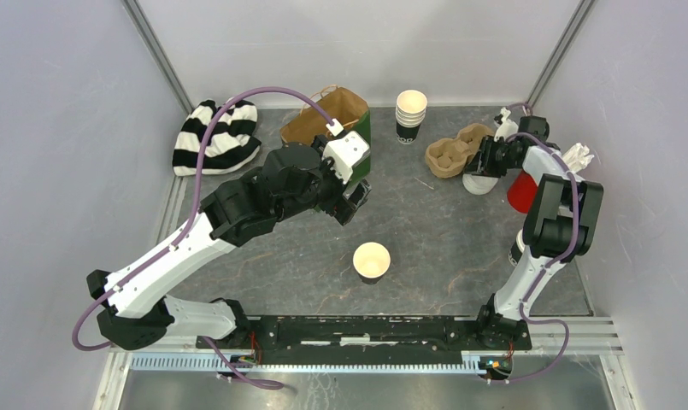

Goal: Pack the takeout coffee

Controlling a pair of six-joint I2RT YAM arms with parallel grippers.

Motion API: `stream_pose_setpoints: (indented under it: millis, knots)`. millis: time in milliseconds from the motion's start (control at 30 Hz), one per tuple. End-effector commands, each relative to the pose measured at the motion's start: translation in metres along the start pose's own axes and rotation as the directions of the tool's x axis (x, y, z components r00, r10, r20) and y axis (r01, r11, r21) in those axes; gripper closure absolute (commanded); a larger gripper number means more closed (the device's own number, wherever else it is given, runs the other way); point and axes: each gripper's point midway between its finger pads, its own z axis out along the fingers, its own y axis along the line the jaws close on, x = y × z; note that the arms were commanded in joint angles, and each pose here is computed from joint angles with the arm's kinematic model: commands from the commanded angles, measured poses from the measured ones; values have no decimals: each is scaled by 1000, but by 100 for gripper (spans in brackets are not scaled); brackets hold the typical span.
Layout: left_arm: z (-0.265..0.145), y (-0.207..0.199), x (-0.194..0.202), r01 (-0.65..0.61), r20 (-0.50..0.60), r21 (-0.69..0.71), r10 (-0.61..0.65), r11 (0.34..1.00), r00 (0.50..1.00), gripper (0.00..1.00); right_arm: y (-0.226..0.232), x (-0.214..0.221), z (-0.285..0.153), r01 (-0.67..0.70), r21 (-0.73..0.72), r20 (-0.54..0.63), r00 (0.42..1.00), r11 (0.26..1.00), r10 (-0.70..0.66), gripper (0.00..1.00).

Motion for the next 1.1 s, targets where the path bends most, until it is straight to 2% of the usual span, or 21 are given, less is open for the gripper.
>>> stream_pose_setpoints:
  millis: [0, 400, 733, 800, 867, 1067]
  knots:
    - [-6, 1, -19, -31, 58, 8, 31, 999, 998, 8, 1, -18, 2, 37, -11, 40, 999, 999, -36, 61]
    - [-6, 1, -18, -37, 54, 5, 37, 999, 998, 8, 14, -17, 6, 6, -93, 50, 999, 996, -1, 76]
    - [-6, 1, -18, -37, 54, 5, 37, 999, 998, 8, 14, -16, 7, 1, -101, 48, 999, 995, 4, 90]
    - [-7, 1, -18, -36, 56, 5, 36, 999, 998, 8, 12, -16, 6, 7, -86, 45, 999, 996, -3, 88]
    - [-6, 1, -18, -37, 53, 4, 37, 999, 998, 8, 10, -16, 5, 17, -66, 49, 999, 998, -14, 81]
    - [-6, 1, -18, -37, 54, 9, 36, 999, 998, 8, 8, -8, 9, 11, -65, 27, 1000, 998, -10, 73]
